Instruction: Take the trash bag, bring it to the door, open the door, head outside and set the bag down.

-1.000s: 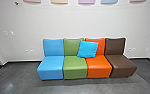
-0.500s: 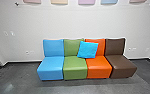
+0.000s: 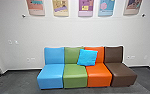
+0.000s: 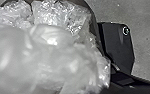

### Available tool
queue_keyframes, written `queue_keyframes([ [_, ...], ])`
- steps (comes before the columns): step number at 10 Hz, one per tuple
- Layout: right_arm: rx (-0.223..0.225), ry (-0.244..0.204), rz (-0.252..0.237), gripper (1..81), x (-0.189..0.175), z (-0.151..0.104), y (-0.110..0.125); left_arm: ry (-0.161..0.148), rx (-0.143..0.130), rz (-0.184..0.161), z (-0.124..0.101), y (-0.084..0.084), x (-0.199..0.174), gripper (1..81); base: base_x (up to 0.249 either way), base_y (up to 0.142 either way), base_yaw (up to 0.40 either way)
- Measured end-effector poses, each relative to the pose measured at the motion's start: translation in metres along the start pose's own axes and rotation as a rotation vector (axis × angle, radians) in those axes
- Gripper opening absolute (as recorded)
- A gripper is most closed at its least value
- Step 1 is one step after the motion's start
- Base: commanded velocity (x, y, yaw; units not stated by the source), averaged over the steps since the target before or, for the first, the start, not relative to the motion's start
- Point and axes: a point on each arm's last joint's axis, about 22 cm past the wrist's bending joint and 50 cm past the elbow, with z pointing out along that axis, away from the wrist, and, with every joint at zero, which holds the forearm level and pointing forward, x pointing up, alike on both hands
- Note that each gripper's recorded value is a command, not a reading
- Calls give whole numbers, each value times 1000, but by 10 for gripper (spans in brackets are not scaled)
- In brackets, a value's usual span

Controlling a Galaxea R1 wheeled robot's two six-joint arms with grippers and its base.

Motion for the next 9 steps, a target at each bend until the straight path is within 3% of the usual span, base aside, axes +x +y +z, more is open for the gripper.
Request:
queue_keyframes([
  [2, 2, 14, -16, 811, 3, 4, -6, 23, 9, 35, 3, 8, 3, 10, 0, 0, 0],
  [9, -105, 11, -44, 811, -10, 25, 18, 2, 31, 49, 12, 8, -21, 10, 0, 0, 0],
])
